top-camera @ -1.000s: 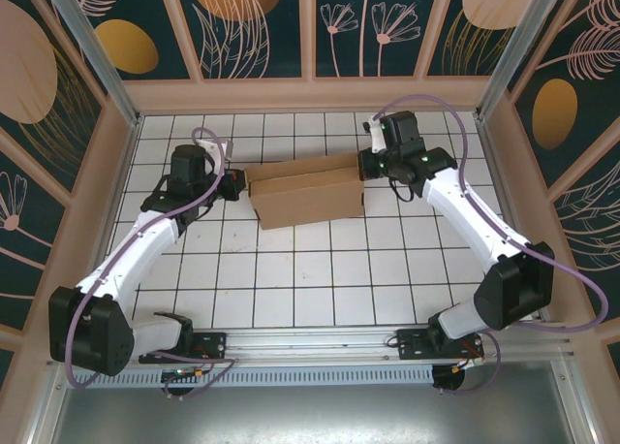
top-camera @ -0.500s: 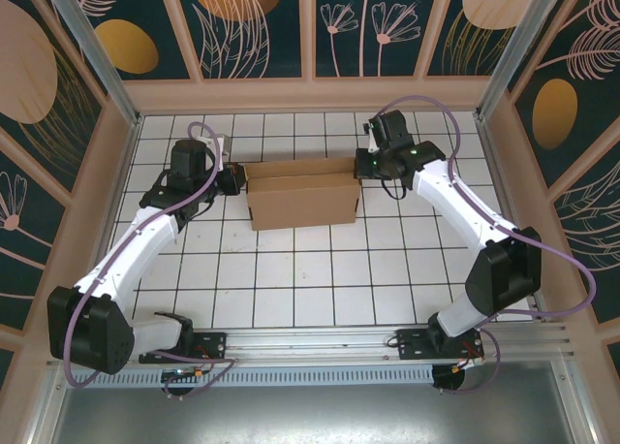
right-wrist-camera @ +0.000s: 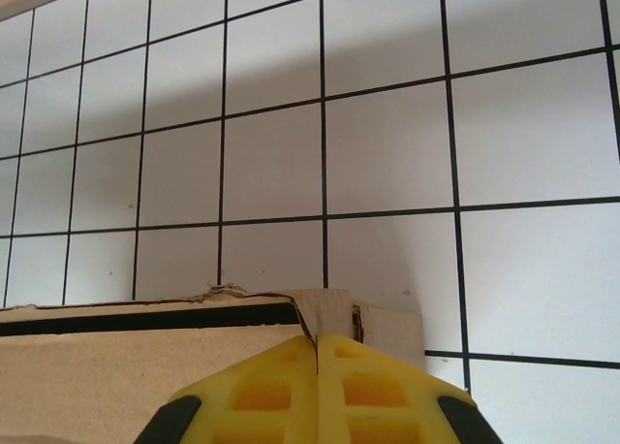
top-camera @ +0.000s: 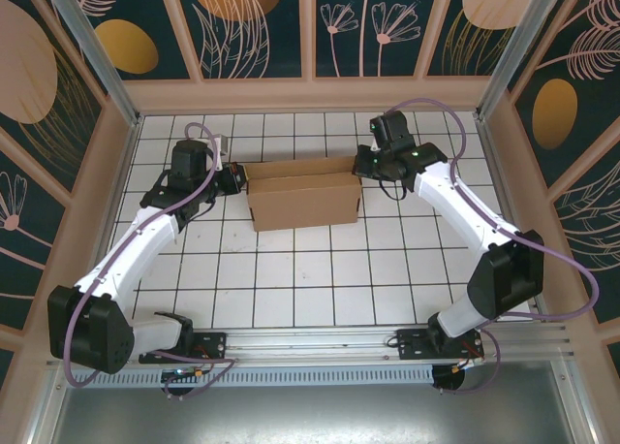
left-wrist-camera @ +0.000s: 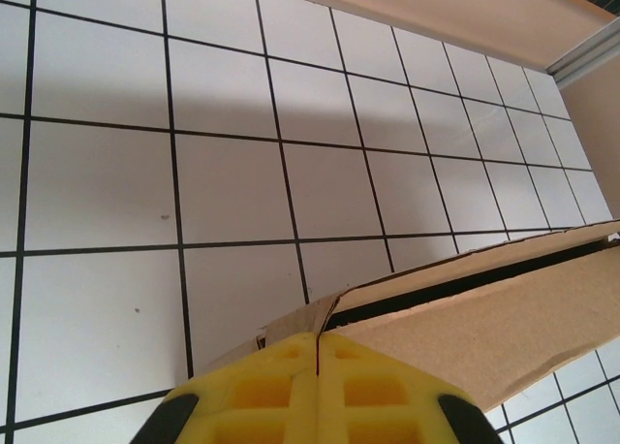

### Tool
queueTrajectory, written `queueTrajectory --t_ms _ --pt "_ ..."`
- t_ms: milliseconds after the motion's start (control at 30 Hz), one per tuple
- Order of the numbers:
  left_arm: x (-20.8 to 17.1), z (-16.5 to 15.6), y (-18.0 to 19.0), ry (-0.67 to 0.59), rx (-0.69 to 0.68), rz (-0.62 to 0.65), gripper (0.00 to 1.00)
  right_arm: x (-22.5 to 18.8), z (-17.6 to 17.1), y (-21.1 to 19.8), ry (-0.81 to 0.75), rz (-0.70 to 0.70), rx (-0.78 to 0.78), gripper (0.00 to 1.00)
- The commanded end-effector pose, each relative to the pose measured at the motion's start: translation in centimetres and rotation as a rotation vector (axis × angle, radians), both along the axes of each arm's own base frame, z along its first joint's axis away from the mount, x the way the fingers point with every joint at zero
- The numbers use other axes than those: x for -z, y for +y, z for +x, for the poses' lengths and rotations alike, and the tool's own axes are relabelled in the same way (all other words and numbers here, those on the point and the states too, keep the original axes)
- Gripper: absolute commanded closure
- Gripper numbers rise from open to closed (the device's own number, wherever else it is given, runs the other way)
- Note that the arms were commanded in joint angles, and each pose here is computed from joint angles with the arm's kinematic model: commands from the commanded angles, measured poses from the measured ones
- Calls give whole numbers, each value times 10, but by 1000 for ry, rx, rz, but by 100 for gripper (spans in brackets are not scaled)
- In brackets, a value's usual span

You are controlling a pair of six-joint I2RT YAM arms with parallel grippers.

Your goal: Fold the paper box

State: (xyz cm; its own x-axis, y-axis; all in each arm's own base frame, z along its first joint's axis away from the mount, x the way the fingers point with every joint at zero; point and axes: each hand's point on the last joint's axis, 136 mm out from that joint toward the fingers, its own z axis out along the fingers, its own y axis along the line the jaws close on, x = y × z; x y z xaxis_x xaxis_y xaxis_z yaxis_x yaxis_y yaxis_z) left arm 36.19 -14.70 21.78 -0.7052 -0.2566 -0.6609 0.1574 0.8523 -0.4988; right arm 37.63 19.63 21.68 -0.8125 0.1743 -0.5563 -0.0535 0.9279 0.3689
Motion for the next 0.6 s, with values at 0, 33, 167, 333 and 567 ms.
queueTrajectory --t_ms 0,33,167,333,567 --pt "11 0 1 50 -41 -28 100 -9 0 -8 -37 7 76 100" --pt "11 1 1 52 -44 -32 100 -7 -1 -8 -36 9 73 100" --pt "26 -2 2 85 -61 -40 100 2 -5 -9 -24 14 85 100" --pt "31 -1 2 92 -74 -45 100 9 -9 -11 -35 4 103 100" --pt "40 -3 3 120 -83 -35 100 4 -14 -18 -117 -26 132 100"
